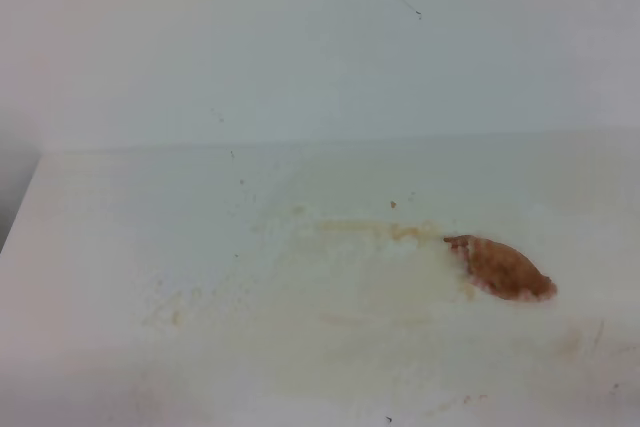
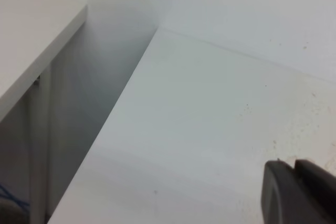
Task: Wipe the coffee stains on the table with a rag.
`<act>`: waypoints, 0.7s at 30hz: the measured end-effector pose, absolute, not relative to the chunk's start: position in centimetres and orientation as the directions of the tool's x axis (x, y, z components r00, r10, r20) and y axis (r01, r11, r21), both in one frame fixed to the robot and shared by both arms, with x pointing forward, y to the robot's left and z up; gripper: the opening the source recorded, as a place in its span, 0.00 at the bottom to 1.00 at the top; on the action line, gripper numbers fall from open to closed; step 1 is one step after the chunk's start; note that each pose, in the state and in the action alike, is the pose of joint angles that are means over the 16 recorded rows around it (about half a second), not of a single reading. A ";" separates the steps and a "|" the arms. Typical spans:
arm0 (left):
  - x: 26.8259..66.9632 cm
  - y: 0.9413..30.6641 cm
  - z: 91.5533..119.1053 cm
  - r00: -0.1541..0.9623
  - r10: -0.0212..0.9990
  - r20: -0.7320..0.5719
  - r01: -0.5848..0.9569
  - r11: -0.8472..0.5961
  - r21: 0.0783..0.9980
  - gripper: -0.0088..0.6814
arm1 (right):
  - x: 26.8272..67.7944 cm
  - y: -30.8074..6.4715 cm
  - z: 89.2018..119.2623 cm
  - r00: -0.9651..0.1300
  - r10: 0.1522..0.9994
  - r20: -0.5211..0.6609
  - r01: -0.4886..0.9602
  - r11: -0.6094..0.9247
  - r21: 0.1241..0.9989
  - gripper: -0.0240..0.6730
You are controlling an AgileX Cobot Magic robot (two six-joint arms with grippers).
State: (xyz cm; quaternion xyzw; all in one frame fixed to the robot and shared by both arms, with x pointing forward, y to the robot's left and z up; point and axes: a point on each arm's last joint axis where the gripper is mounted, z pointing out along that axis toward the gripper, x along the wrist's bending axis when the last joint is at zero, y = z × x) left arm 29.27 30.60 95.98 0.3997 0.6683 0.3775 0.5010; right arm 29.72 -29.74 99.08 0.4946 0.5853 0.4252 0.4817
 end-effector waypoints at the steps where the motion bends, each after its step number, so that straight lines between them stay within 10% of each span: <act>1: 29.3 30.6 96.0 -0.178 0.913 -0.368 0.156 0.395 0.905 0.01 | 29.6 -29.9 98.5 -0.031 0.990 -0.137 0.178 0.140 0.974 0.03; 21: 29.3 30.6 96.1 -0.178 0.913 -0.368 0.156 0.395 0.905 0.01 | 29.2 -30.3 94.9 0.036 0.993 -0.111 0.261 0.097 0.960 0.03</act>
